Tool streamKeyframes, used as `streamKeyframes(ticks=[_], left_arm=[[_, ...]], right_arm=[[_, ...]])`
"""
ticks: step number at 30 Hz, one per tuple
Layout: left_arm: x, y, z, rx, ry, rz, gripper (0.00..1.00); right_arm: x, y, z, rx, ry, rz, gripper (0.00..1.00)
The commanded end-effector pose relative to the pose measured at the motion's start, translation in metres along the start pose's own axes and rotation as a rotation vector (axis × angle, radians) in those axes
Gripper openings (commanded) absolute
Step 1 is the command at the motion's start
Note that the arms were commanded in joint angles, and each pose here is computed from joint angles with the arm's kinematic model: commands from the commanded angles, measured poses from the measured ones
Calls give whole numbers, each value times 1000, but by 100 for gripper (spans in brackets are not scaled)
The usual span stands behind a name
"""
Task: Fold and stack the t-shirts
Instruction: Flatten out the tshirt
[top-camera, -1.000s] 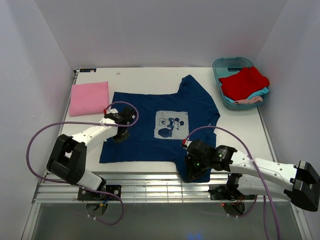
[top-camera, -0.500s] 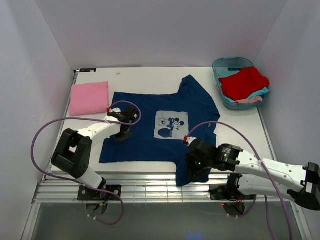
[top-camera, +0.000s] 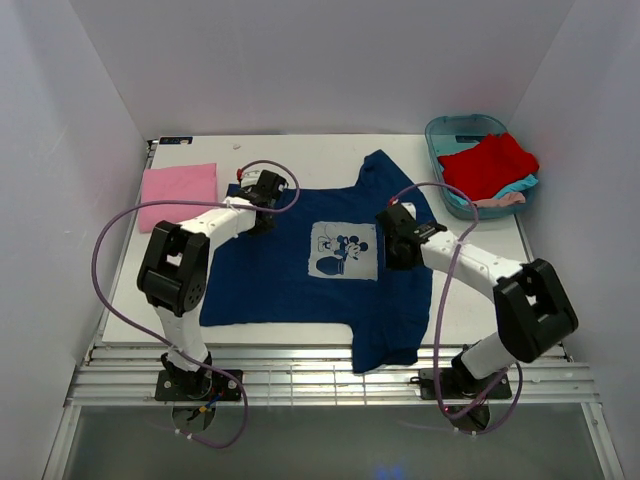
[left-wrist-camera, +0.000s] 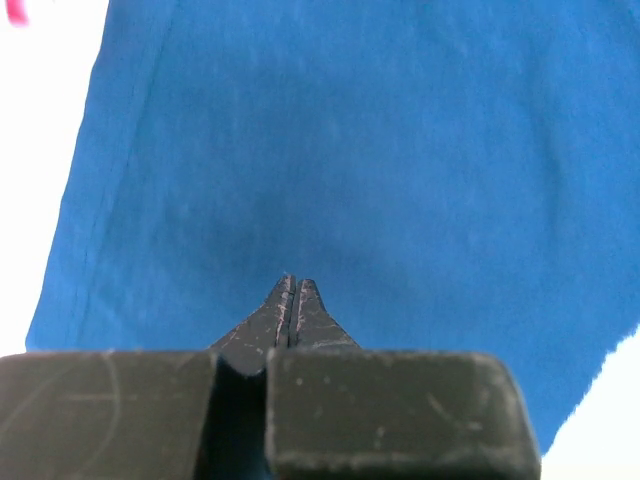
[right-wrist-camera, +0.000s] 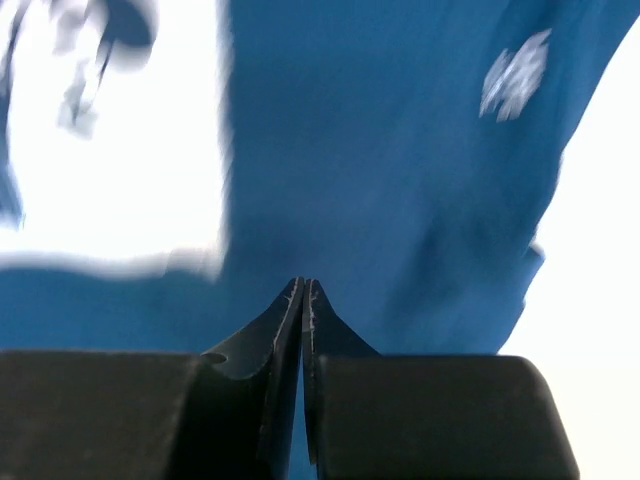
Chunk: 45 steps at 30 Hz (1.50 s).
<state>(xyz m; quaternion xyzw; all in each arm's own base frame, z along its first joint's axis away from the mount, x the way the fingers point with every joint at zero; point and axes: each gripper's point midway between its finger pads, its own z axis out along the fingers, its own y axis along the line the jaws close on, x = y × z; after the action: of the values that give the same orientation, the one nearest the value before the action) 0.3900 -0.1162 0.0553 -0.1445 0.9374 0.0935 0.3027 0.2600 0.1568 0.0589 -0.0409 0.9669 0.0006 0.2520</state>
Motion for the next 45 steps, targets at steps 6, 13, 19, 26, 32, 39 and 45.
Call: streamKeyframes(ticks=[6,13,19,26,32,39,45], left_arm=[[12,-6,54,-32,70,89,0],[59,4,93,-76,210,95,0],[49,6,120,-83,239,65,0],[-1,-24,136,-9,174,59,0],[-27,-38,136,22,127,73,0],[-55,-41,97,74,51,17,0],[-52,-10,46,45,-38,-54,0]], right_arm=[[-74,-31,63,55,-47,-1,8],[-72,-37,113,64,57,27,8],[-107,-41,149,70,102,47,8],[-181,-56,169,56,69,68,8],[-191,-52,155,20,38,29,8],[-187,-55,111,-13,-35,26,8],[-154,-48,65,-40,-68,21,9]])
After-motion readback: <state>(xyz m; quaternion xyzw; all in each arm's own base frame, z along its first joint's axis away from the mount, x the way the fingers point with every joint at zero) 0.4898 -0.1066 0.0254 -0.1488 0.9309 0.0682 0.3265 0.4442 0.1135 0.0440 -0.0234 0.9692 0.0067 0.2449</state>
